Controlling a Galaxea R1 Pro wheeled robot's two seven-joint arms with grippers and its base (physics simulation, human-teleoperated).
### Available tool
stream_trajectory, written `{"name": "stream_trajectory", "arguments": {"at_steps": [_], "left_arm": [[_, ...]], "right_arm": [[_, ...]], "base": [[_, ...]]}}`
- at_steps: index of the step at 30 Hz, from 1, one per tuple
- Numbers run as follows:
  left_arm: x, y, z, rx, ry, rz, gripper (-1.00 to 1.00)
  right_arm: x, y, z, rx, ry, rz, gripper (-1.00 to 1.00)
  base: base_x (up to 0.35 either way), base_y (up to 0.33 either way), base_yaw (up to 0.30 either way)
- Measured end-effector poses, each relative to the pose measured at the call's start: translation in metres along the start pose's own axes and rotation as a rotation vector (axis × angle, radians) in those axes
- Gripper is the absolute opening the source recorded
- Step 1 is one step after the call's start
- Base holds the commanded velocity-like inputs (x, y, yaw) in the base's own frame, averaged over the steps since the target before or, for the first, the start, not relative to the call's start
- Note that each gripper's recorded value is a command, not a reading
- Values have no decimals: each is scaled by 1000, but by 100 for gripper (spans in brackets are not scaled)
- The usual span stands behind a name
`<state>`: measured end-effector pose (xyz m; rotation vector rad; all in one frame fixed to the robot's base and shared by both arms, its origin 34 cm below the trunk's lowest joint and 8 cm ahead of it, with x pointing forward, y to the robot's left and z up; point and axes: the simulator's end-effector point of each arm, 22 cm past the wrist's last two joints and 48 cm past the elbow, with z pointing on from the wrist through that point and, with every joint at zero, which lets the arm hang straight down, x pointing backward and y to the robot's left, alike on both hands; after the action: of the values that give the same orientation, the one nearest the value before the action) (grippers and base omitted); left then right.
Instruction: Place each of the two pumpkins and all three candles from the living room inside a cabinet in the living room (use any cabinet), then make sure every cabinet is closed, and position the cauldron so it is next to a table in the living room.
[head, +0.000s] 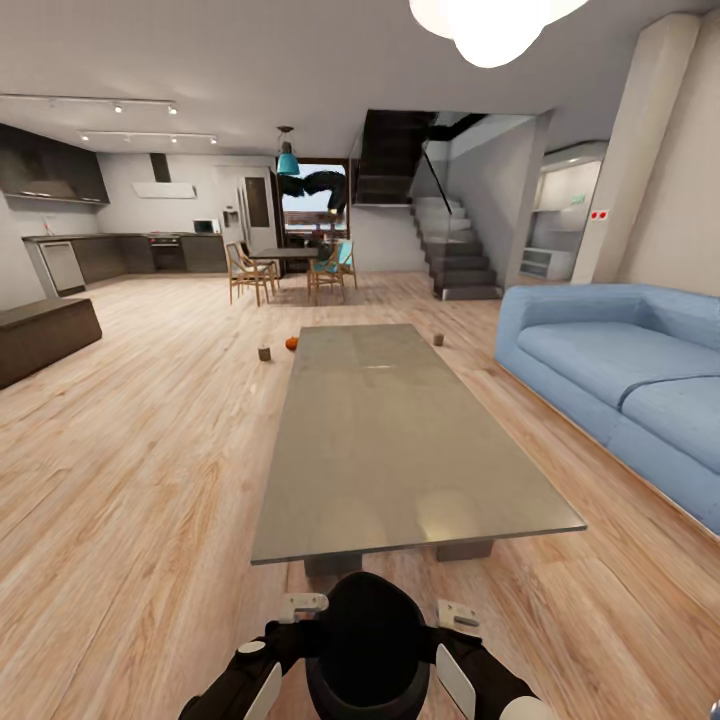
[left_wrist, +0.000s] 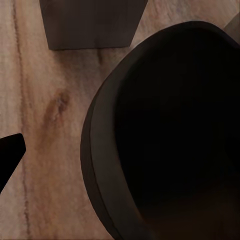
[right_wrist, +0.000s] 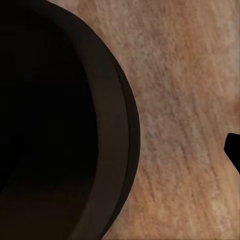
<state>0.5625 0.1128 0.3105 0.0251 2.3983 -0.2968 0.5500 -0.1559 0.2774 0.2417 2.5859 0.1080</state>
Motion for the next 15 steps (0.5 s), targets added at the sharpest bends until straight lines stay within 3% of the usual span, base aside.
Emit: {"name": "stream_trajectory", "arguments": {"at_steps": [15], "left_arm": [[0, 0, 0, 0, -2, 1, 100]], "right_arm": [[1, 0, 0, 0, 2, 0, 100]], "base": [[-56, 0, 0]]}}
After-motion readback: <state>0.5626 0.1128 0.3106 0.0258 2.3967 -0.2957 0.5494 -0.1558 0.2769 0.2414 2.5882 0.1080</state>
